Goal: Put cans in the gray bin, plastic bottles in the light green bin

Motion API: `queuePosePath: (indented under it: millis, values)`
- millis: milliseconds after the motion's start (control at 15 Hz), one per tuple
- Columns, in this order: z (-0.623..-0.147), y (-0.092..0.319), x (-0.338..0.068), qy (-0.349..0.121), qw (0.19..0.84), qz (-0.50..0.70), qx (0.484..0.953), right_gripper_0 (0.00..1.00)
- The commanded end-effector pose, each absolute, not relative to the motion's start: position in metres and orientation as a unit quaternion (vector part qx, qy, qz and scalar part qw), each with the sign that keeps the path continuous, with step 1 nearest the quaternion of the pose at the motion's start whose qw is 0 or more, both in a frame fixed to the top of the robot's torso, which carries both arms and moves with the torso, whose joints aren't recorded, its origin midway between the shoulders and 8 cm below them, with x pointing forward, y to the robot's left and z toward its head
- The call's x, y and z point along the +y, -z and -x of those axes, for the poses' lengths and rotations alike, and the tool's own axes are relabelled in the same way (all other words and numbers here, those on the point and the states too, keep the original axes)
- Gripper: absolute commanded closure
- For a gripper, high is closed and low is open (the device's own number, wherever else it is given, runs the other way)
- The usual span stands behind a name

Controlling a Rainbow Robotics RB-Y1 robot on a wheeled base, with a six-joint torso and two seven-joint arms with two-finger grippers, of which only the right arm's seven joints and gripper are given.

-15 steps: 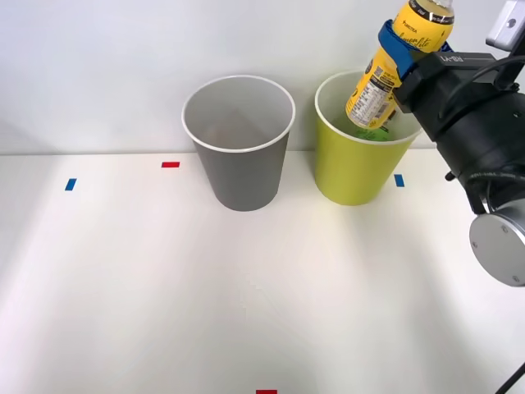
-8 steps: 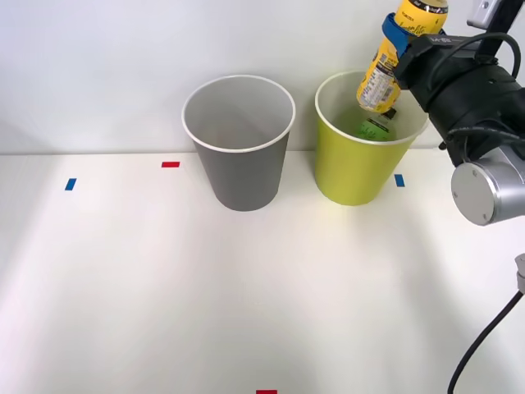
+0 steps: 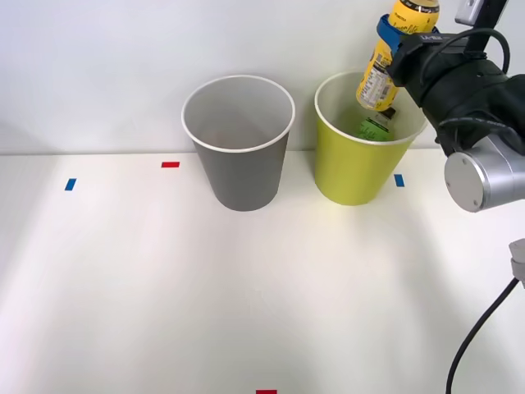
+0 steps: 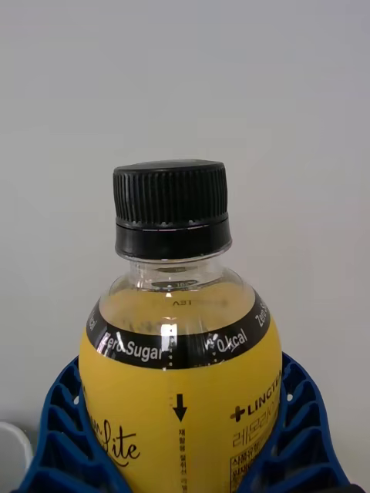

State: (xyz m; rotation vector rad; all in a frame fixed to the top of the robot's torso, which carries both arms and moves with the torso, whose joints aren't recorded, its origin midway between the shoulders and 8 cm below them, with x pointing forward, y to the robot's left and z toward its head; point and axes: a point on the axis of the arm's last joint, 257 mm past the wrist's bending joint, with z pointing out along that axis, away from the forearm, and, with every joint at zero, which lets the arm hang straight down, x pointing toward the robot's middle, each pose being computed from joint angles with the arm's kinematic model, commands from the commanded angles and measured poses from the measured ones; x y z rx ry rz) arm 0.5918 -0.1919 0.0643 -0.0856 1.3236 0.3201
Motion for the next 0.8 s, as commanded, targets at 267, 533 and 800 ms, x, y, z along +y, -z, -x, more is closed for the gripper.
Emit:
queuePosePath:
  millis: [267, 533, 800]
  values:
    - [-0.5977, -0.0588, -0.1886, -0.154, 0.77, 0.037, 0.618, 0.29]
    - [-0.5983, -0.0597, -0.1921, -0.142, 0.773, 0.039, 0.617, 0.0]
    - [-0.5949, -0.0572, -0.1927, -0.147, 0.779, 0.036, 0.609, 0.0]
